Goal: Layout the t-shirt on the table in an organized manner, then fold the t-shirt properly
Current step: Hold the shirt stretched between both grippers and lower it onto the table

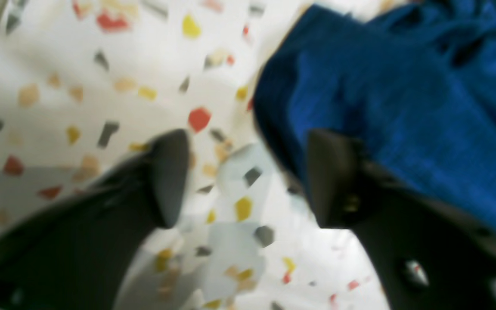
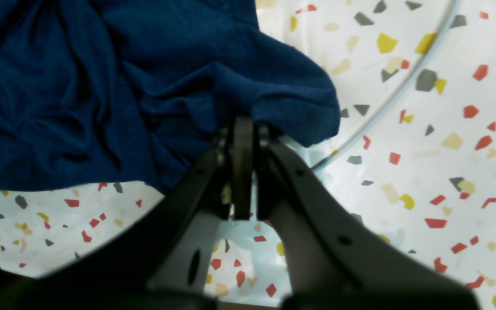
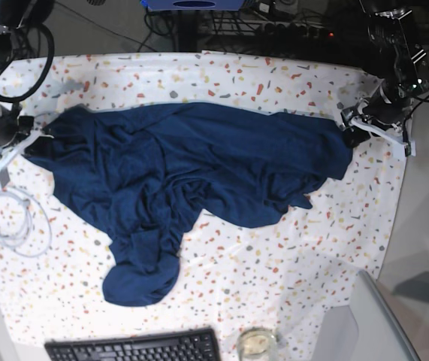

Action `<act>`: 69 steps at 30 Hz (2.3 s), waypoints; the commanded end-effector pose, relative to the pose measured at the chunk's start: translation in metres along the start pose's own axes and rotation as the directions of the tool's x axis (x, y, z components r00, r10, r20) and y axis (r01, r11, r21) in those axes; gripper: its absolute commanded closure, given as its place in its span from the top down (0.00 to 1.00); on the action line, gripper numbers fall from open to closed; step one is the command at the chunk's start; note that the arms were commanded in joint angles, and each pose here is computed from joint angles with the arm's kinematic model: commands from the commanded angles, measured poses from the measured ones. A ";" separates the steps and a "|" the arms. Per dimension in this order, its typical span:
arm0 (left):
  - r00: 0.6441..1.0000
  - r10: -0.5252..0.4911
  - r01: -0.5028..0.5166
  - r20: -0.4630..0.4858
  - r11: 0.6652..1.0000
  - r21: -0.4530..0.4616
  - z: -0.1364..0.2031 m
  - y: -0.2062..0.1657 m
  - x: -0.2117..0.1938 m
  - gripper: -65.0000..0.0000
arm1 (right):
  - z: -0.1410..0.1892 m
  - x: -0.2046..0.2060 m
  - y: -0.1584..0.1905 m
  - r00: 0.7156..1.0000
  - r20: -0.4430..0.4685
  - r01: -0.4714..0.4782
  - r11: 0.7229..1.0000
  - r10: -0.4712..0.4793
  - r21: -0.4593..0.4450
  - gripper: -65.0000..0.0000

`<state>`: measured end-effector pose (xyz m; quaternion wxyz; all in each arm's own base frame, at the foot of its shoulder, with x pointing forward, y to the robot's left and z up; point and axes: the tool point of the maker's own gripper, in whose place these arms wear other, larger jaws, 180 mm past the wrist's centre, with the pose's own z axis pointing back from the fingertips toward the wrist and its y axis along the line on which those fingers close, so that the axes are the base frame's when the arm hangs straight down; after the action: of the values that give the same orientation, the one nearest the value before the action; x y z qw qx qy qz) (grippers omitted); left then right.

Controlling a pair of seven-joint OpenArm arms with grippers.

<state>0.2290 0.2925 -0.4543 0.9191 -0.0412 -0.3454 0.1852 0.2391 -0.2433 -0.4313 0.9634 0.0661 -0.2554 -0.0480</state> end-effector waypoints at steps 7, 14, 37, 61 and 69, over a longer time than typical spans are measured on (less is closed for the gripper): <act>0.997 -0.011 0.014 0.075 0.999 -0.035 -0.004 -0.014 0.032 0.49 | 0.004 0.009 -0.003 0.999 0.032 -0.014 1.000 0.014 -0.005 0.00; 0.992 -0.010 0.018 0.127 0.998 -0.060 -0.010 -0.027 0.062 0.49 | 0.004 0.009 -0.003 0.999 0.032 -0.014 1.000 0.014 -0.005 0.00; 0.966 0.234 -0.224 0.113 0.970 -0.095 -0.018 -0.014 0.044 0.63 | 0.005 0.010 -0.004 0.999 0.031 -0.017 1.000 0.017 -0.008 0.00; 0.953 0.299 -0.297 0.050 0.954 -0.048 -0.042 -0.025 0.036 0.63 | 0.005 0.010 -0.004 0.999 0.031 -0.017 1.000 0.017 -0.008 0.00; 0.949 0.314 -0.312 0.036 0.949 -0.046 -0.047 -0.025 0.035 0.59 | 0.005 0.010 -0.006 0.999 0.033 -0.012 1.000 0.013 -0.012 0.00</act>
<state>0.2841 0.2763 -0.4731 0.8754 -0.1123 -0.3408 0.3240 0.2358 -0.2441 -0.4330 0.9645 0.0646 -0.2515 -0.0472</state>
